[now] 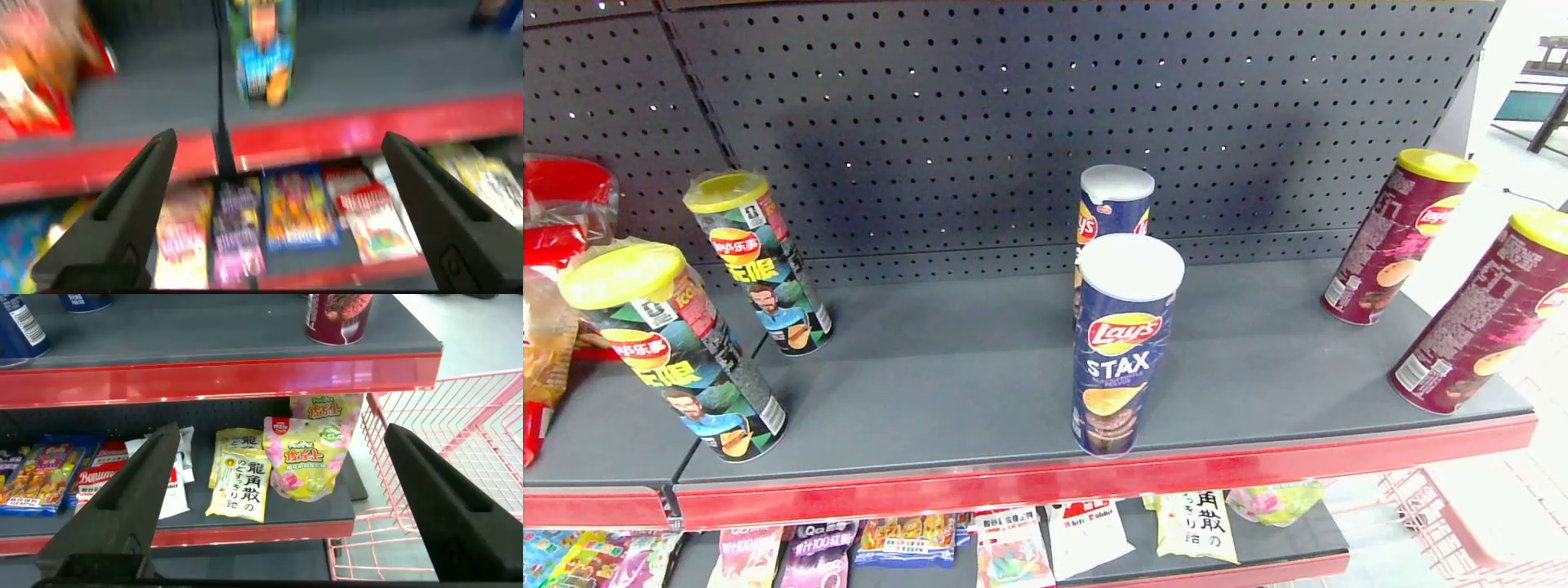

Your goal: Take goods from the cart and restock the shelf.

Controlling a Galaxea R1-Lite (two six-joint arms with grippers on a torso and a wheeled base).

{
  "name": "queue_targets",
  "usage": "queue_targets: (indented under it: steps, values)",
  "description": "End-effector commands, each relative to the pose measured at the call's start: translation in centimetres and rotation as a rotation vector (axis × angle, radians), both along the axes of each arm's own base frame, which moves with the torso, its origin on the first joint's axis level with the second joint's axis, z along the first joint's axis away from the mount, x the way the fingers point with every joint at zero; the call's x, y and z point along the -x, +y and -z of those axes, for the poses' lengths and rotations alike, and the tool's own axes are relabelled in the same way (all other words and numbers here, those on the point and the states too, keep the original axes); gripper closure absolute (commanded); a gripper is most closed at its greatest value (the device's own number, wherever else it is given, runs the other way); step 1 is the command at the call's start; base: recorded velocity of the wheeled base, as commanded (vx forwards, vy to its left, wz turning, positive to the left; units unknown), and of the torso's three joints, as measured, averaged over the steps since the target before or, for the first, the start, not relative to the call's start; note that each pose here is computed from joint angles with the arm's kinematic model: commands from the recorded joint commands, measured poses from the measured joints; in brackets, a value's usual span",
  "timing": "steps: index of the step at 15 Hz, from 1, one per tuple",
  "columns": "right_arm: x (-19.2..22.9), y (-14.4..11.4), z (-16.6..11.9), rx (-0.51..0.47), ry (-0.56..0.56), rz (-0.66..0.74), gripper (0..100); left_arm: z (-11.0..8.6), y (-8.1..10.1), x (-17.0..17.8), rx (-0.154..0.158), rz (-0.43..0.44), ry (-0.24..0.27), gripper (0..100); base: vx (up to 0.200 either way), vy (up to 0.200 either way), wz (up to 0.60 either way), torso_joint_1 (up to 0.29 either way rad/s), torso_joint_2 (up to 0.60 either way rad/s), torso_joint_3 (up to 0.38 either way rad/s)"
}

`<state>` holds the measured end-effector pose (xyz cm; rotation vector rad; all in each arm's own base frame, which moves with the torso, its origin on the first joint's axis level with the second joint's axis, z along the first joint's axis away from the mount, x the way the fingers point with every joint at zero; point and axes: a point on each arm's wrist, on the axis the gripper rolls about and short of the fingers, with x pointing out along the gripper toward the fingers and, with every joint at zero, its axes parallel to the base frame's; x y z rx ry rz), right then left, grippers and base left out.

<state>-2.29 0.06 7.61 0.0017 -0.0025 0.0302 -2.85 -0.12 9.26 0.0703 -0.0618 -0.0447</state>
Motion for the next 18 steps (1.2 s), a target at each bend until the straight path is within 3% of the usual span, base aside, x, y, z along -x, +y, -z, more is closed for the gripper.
queue_targets:
  steps: [1,2,4,5,6,7,8,10,18]
  values:
    - [0.0,0.0,0.0,0.0,-0.001,0.0,0,0.0,0.0,-0.1,-0.033,0.006,-0.012,0,0.0,0.0,0.0,0.0,0.0,0.0]
    - [0.0,0.0,0.0,0.0,-0.001,0.0,0,1.1,0.1,-0.4,0.0,-0.032,0.031,0,0.0,0.0,0.0,0.0,0.0,0.0]
    - [0.0,0.0,0.0,0.0,-0.001,0.0,0,1.2,0.2,-0.5,0.14,-0.074,0.035,0,0.0,0.0,0.0,0.0,0.0,0.0]
    - [0.0,0.0,0.0,0.0,-0.001,0.0,0,1.2,0.2,-0.5,0.114,-0.072,0.03,0,0.0,0.0,0.0,0.0,0.0,0.0]
    - [0.0,0.0,0.0,0.0,-0.001,0.0,0,1.5,0.1,-0.5,0.066,-0.06,0.049,0,0.0,0.0,0.0,0.0,0.0,0.0]
    - [0.0,0.0,0.0,0.0,-0.001,0.0,0,1.7,0.0,-0.6,0.06,-0.011,0.066,0,0.0,0.0,0.0,0.0,0.0,0.0]
    - [0.0,0.0,0.0,0.0,-0.001,0.0,0,1.7,-0.1,-0.6,0.056,0.028,0.065,0,0.0,0.0,0.0,0.0,0.0,0.0]
    - [0.0,0.0,0.0,-0.001,0.0,0.0,0,1.8,0.0,-0.6,0.07,0.016,0.069,0,0.0,0.0,0.0,0.0,0.0,0.0]
    - [0.0,0.0,0.0,0.002,-0.001,-0.005,0,1.8,0.0,-0.6,0.069,0.006,0.068,0,0.0,0.0,0.0,0.0,0.0,0.0]
